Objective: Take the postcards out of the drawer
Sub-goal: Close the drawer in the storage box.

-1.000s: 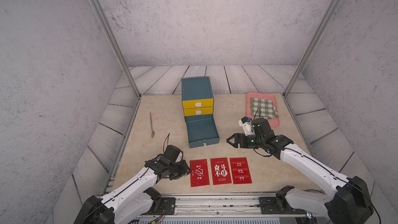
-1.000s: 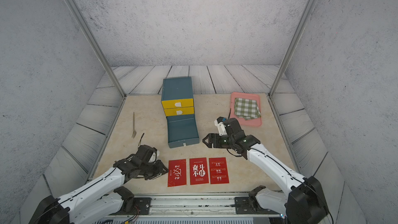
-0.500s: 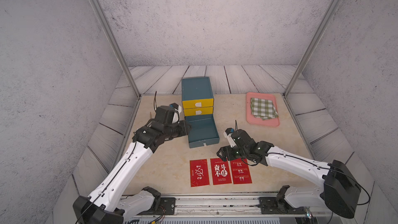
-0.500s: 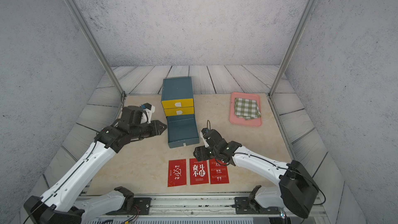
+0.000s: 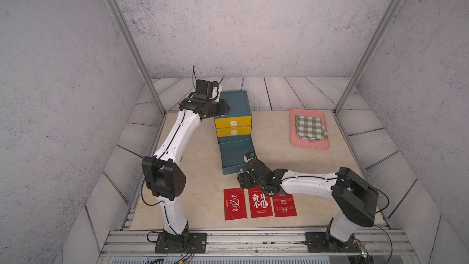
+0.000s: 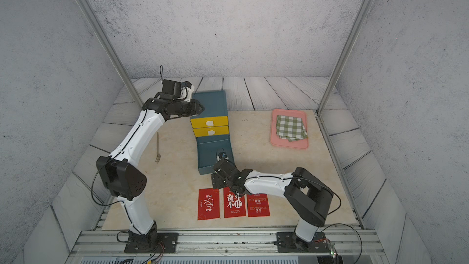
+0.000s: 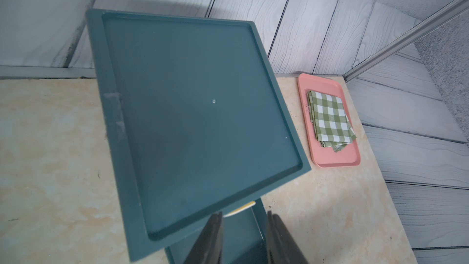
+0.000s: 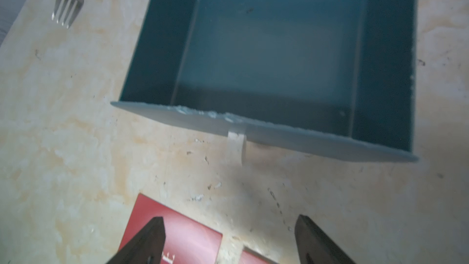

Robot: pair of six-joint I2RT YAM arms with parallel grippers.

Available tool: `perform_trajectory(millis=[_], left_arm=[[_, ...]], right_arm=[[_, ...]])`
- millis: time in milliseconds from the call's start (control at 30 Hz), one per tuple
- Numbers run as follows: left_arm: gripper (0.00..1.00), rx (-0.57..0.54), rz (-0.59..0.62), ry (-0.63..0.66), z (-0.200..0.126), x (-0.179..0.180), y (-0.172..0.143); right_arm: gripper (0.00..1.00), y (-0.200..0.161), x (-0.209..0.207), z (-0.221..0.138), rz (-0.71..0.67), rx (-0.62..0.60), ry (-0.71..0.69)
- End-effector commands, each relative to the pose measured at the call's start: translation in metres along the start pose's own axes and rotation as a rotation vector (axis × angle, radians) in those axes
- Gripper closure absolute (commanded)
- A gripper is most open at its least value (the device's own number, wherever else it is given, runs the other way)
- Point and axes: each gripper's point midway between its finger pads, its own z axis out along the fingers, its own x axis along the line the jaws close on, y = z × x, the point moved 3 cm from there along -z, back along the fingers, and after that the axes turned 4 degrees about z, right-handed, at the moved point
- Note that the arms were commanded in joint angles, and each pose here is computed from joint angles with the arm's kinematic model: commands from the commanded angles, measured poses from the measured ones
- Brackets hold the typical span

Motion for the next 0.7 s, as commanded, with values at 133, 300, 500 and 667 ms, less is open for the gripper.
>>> perform_trajectory(millis=[133,300,500,667], left_arm=[[0.65,-0.044,0.044,-0.036,0.014,0.008,0.025],[0.65,-0.015,0.041,-0.051,0.036,0.014,0.02],[0.66,0.035,0.041,-0.051,0.054,0.021,0.006],[0.68,0.059,0.033,-0.056,0.062,0.025,-0.005]], right_arm=[[0.16,0.003,0.005,0.025,-0.003,-0.026,-0.057],[0.16,0.003,0.009,0.037,-0.013,-0.013,-0.066],[0.16,0.004,0.012,0.048,-0.014,-0.012,-0.072],[0.15,0.008,0.012,0.054,-0.018,-0.018,-0.092]])
